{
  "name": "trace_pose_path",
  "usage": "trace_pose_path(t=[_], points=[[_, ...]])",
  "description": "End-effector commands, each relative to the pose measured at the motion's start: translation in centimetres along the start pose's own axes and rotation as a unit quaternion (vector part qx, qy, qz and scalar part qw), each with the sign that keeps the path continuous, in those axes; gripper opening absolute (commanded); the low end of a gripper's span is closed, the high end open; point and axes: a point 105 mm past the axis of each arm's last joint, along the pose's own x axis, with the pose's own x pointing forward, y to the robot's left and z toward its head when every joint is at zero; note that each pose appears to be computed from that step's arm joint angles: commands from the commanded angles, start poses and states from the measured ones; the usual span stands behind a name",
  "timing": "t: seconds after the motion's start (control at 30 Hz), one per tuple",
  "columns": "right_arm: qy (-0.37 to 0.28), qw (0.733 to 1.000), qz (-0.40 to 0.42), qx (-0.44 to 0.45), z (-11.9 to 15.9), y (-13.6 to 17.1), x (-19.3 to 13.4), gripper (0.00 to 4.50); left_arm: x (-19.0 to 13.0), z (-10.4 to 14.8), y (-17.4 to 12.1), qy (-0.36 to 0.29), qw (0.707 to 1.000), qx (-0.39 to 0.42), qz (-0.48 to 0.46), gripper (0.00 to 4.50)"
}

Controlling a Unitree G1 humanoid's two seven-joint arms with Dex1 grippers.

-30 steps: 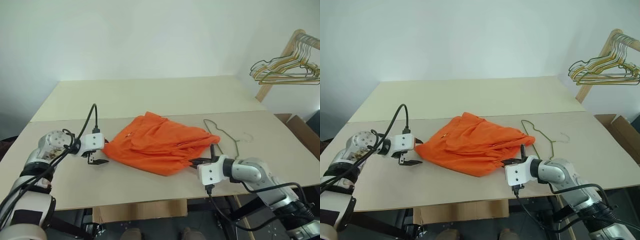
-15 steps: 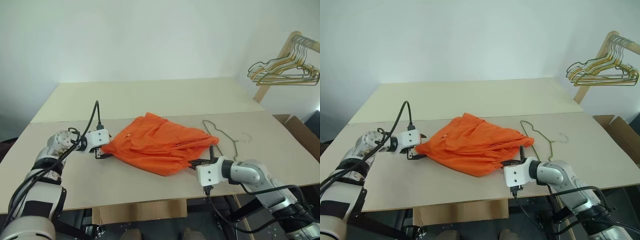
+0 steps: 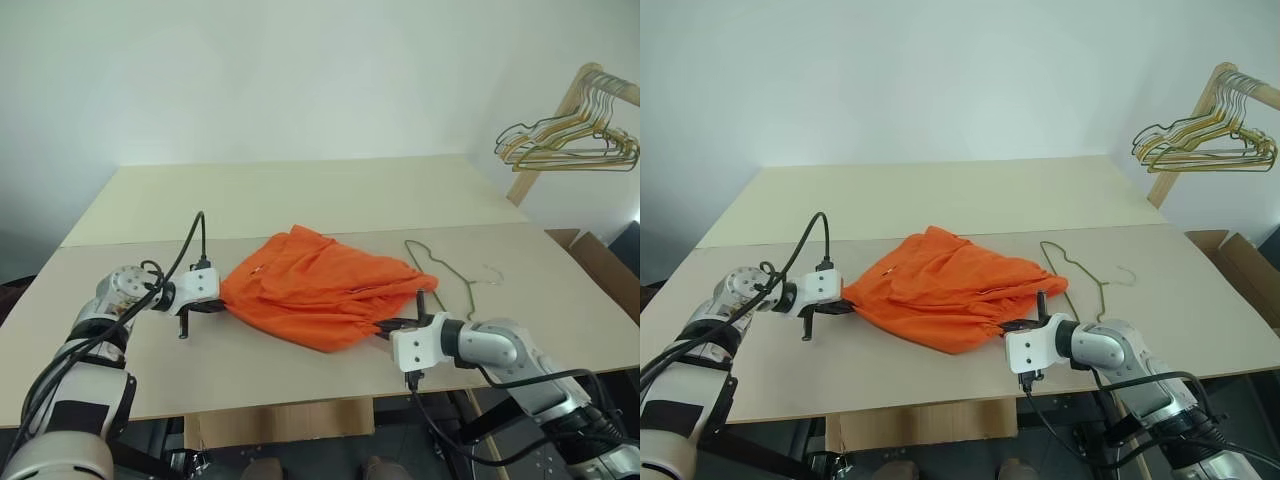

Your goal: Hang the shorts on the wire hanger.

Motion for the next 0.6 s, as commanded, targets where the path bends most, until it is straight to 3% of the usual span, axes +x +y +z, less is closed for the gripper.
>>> trace_pose_path(t=[0.03,0.27,0.43,0.6], points=[[-0.01,0.999,-0.025,-0.016,0.6,-1.8,-0.3,0.0,-0.3,-0.8,-0.2,0.013,1.0,-0.002,0.004,0.01],[-0.023,0.999,-0.041,-0.014,1.1,-2.5,-0.7,0.0,-4.4,-0.5,0.4,0.011,0.999,0.031,0.024,0.01],[-0.067,0.996,-0.042,-0.043,2.4,-2.1,-1.5,0.0,-8.8,0.4,-2.9,0.018,0.999,0.039,-0.005,0.01],[-0.097,0.994,-0.003,-0.051,3.1,-1.3,-2.0,0.0,-10.1,1.6,-6.2,0.041,0.998,0.025,-0.033,0.01]])
